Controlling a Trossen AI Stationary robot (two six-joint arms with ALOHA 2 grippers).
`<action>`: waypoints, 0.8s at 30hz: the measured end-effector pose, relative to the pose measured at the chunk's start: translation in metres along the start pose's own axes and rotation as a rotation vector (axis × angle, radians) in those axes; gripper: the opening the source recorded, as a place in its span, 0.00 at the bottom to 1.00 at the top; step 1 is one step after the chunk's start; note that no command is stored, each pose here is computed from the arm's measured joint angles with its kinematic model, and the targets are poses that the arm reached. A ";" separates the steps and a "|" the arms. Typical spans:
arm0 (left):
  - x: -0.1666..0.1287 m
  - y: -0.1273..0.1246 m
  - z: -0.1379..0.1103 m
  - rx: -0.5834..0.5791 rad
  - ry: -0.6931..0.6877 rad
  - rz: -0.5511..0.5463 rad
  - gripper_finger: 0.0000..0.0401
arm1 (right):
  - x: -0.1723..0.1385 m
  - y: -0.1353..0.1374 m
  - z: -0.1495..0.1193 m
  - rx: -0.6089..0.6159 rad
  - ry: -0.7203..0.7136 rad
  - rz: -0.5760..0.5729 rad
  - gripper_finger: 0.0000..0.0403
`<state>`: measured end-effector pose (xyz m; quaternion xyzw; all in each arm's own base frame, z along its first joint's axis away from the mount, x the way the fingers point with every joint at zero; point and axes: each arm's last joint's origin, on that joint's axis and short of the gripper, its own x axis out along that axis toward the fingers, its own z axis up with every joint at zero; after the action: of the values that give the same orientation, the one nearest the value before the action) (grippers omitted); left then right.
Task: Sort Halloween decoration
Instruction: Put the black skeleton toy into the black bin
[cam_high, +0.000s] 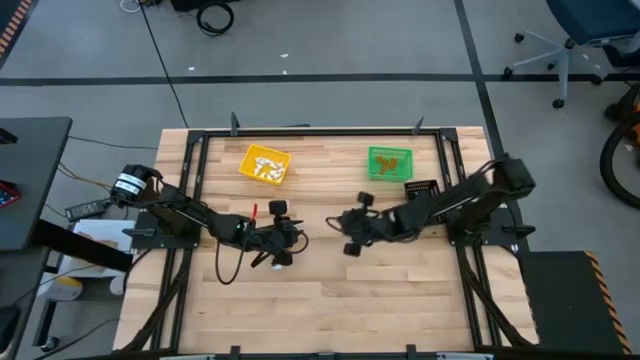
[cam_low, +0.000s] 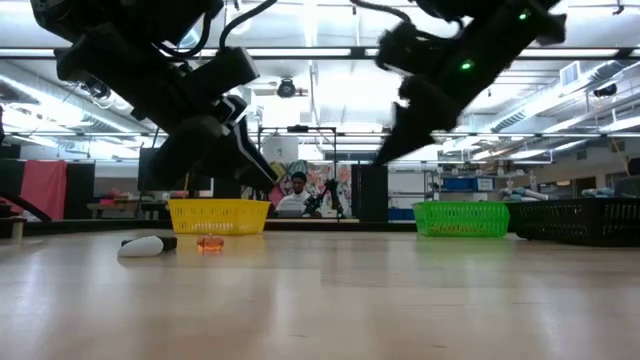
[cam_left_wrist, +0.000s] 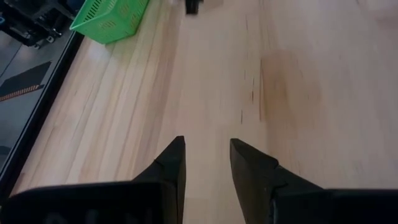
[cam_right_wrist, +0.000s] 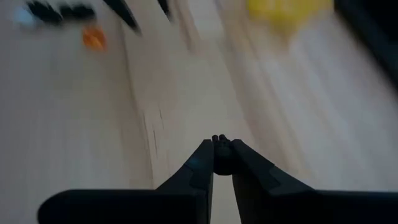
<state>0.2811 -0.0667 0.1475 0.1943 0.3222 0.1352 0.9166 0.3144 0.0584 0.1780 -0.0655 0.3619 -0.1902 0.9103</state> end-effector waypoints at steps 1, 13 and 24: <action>0.000 0.000 0.000 -0.002 -0.002 0.001 0.25 | -0.004 -0.006 -0.002 0.045 0.048 0.007 0.12; 0.000 0.001 0.000 -0.002 -0.002 0.002 0.25 | -0.067 -0.066 -0.031 0.328 0.469 -0.139 0.12; 0.000 0.001 0.000 -0.002 -0.001 0.003 0.25 | -0.090 -0.112 -0.057 0.551 0.847 -0.399 0.12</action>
<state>0.2815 -0.0661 0.1477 0.1938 0.3211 0.1367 0.9169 0.1825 -0.0081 0.2224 0.1904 0.6145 -0.4567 0.6144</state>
